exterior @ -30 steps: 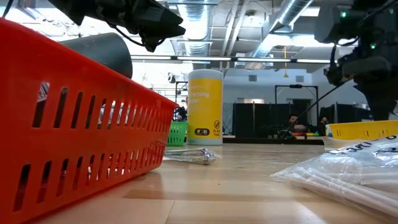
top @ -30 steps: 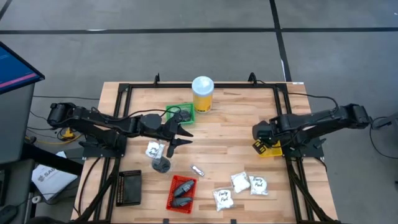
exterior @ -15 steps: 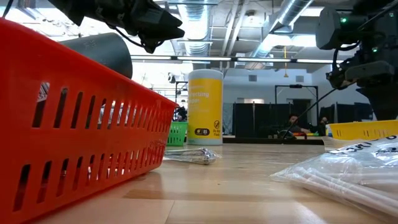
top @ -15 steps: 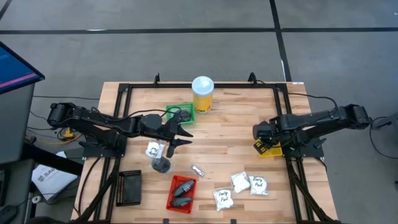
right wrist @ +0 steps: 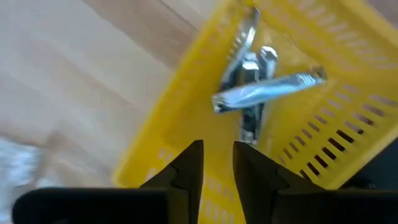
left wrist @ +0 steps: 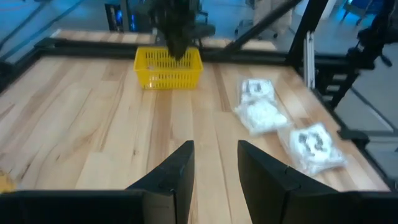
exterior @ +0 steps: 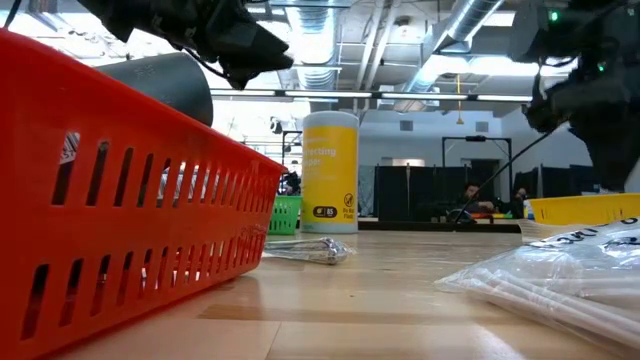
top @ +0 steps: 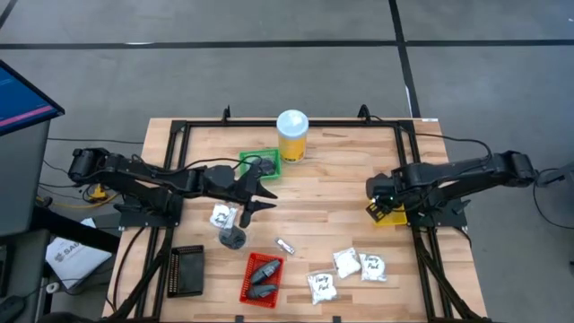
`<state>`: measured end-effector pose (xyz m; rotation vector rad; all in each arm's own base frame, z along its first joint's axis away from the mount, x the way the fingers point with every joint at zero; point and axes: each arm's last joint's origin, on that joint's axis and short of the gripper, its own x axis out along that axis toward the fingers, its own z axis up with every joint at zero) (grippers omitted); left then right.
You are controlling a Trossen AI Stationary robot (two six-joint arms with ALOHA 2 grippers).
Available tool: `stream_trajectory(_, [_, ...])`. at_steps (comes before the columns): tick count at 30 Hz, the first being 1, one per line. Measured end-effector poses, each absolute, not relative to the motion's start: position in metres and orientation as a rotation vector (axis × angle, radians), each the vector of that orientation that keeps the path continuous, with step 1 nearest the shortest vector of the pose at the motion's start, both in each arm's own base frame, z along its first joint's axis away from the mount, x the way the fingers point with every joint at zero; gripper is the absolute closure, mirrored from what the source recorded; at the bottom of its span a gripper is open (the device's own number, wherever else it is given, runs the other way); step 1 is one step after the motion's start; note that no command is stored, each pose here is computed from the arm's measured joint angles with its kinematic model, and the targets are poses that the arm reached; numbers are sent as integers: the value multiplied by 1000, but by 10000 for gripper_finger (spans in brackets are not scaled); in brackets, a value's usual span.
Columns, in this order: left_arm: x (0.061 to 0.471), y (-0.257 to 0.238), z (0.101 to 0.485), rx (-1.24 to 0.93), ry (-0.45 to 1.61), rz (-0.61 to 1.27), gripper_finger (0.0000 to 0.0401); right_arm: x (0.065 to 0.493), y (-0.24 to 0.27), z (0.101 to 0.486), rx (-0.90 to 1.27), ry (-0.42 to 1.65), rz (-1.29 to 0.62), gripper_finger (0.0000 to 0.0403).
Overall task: Pick & Place Travel size toiletries
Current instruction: Put the white cotton pack into the black bin
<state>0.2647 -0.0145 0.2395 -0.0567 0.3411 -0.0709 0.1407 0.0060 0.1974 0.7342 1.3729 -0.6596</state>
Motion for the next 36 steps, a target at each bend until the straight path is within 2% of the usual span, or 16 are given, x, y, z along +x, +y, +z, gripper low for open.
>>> stream_trajectory(8, [254, -14, 218, -104, 589, -46, 289, 156, 16, 229, 724, 1134, -452, 326])
stream_trajectory(13, [242, -12, 203, -225, 782, 68, 289, 166, 23, 235, 715, 1028, -348, 326])
stream_trajectory(19, [225, -9, 190, -263, 991, 213, 289, 177, 27, 233, 674, 1005, -297, 326])
stream_trajectory(28, [214, -8, 184, -256, 1114, 244, 280, 187, 28, 224, 624, 1035, -284, 326])
stream_trajectory(36, [198, -8, 178, -343, 1274, 368, 227, 190, 29, 223, 618, 1033, -279, 326])
